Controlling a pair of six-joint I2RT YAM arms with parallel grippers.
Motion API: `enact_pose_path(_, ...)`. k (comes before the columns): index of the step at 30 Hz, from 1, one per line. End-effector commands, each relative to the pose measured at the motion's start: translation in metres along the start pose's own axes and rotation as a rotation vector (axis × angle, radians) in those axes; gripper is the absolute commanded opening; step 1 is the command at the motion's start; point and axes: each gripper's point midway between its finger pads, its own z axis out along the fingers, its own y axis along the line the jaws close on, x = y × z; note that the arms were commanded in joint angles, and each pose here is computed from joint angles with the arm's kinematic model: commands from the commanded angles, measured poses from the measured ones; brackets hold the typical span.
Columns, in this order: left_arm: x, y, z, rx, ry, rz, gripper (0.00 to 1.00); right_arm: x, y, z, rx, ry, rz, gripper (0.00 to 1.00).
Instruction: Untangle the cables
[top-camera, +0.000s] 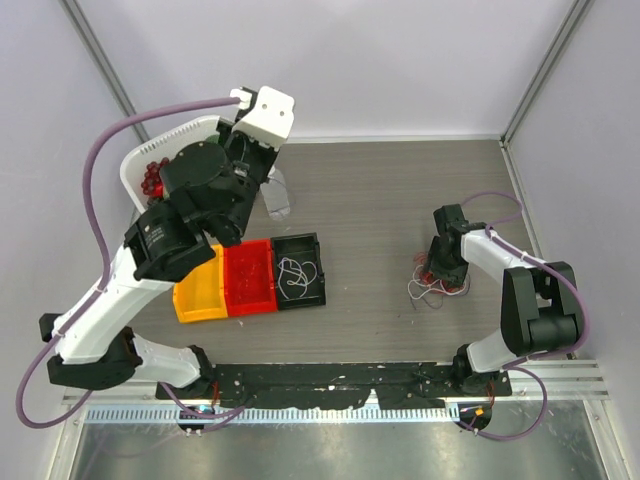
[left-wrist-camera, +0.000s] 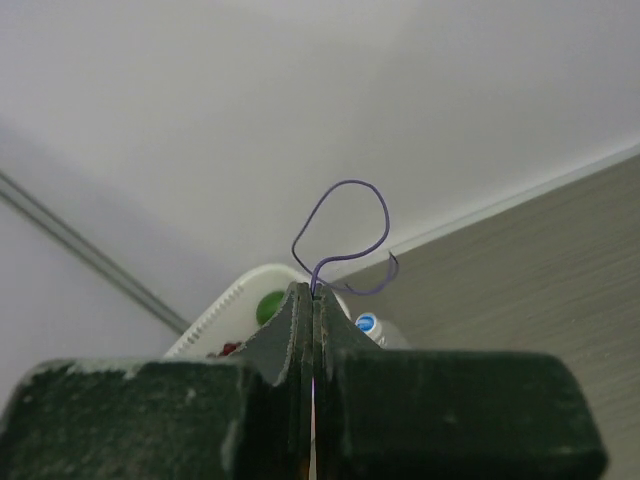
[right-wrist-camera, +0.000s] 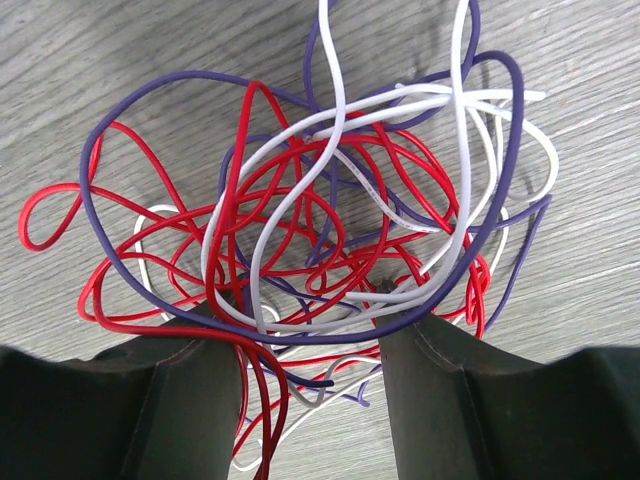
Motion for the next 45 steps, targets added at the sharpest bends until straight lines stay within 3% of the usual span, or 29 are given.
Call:
enact_pose_path(1,0.03,0.048,-0.02,-0.16,0.077,0.007,0.0,-0.005,0.003,-0.002,-0.02,-0.022,-0.003,0.56)
enact_pose_path(13,0.136,0.089,-0.048,-0.367,0.352,0.032,0.0,0.002,0.009,0.002,-0.053,0.014,-0.017,0.56)
enact_pose_path(21,0.2,0.096,-0.065,-0.385,0.446,0.148,0.0,0.007,0.015,0.005,-0.075,0.04,-0.026,0.56)
enact_pose_path(27,0.246,0.092,-0.07,-0.377,0.472,0.108,0.0,0.006,0.017,0.001,-0.09,0.028,-0.035,0.56)
enact_pose_path(32,0.285,0.083,-0.076,-0.374,0.57,0.11,0.0,0.006,0.018,0.001,-0.093,0.027,-0.034,0.56)
enact_pose_path(37,0.304,0.086,-0.09,-0.409,0.651,0.137,0.0,0.006,0.018,0.002,-0.094,0.032,-0.036,0.56)
enact_pose_path(45,0.269,0.104,-0.092,-0.431,0.551,0.1,0.0,0.008,0.019,0.005,-0.093,0.04,-0.037,0.56)
